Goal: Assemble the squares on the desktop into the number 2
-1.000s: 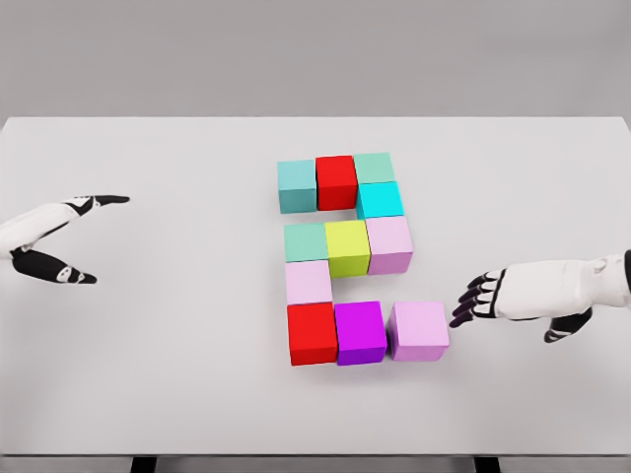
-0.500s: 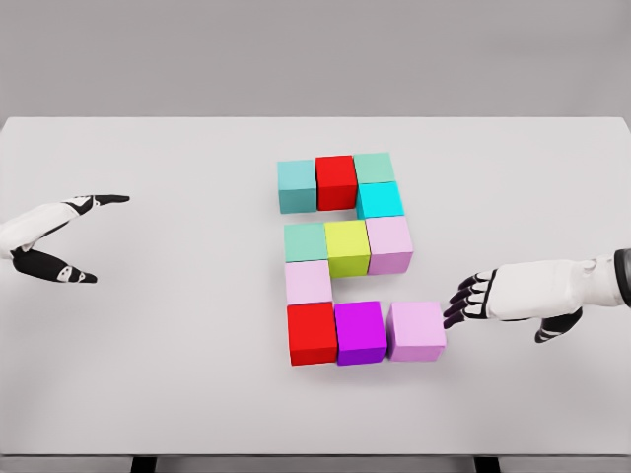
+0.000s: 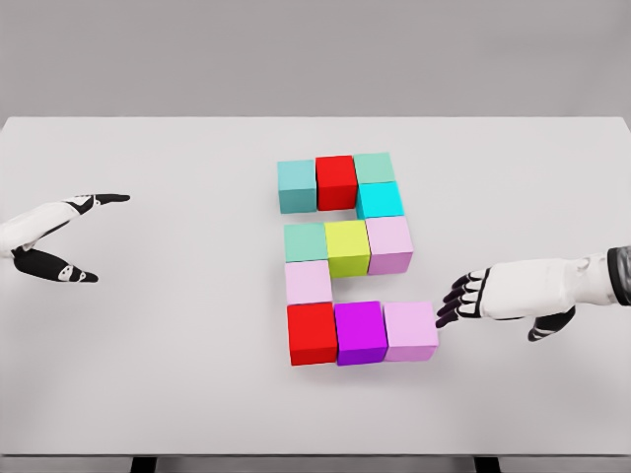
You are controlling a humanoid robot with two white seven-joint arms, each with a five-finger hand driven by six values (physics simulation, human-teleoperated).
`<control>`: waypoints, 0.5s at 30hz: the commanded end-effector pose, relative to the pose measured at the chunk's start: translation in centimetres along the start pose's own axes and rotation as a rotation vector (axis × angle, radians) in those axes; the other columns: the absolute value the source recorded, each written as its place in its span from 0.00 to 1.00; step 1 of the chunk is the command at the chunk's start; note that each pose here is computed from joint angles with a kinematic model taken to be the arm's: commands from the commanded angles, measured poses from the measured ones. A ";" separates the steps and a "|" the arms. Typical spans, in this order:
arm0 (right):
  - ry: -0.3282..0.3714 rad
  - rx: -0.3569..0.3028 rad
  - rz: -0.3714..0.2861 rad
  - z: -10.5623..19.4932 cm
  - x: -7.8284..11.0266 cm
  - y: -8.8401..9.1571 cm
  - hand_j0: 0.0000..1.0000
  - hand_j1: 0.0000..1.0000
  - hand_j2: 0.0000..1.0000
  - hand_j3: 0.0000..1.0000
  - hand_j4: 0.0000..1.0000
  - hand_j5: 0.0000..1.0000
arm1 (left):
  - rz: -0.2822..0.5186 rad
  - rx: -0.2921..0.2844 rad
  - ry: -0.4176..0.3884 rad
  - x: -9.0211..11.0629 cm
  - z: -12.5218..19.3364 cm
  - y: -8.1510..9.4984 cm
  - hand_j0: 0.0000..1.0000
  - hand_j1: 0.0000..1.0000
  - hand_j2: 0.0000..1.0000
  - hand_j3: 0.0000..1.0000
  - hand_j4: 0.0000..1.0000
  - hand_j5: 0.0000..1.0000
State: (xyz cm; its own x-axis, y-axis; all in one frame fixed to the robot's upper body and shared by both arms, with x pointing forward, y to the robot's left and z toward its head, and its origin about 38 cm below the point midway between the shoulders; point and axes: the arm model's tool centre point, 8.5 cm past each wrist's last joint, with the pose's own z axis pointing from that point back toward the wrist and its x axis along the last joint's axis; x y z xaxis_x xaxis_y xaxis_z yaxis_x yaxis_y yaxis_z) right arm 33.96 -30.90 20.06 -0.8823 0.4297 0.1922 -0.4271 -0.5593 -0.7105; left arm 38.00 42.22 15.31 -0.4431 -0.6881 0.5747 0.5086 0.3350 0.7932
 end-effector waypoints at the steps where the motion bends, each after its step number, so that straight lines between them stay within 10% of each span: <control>1: -0.001 -0.004 -0.004 0.0 0.0 -0.1 1.00 1.00 1.00 1.00 1.00 1.00 | 0.005 0.005 0.000 0.0 0.0 0.1 1.00 1.00 1.00 1.00 1.00 1.00; 6: 0.002 -0.006 -0.001 0.1 0.0 -0.2 1.00 1.00 1.00 1.00 1.00 1.00 | 0.005 0.005 0.001 0.0 0.0 0.1 1.00 1.00 1.00 1.00 1.00 1.00; 11: 0.154 -0.030 0.020 5.7 -1.8 -1.3 1.00 1.00 1.00 1.00 1.00 1.00 | 0.007 0.005 -0.002 0.0 -0.1 0.0 1.00 1.00 1.00 1.00 1.00 1.00; 15: 0.270 -0.217 -0.046 11.0 -4.8 -4.3 1.00 1.00 1.00 1.00 1.00 1.00 | 0.005 0.007 -0.001 0.0 0.0 0.1 1.00 1.00 1.00 1.00 1.00 1.00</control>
State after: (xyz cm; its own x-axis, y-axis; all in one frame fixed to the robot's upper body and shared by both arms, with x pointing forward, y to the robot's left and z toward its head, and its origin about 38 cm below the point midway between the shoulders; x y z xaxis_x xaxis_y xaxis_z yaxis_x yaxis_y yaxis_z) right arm 36.93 -36.81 26.72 -0.8011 0.5939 0.0743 -0.4107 -0.4552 -0.7900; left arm 38.05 42.18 15.28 -0.4432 -0.6874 0.5753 0.5082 0.3360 0.7930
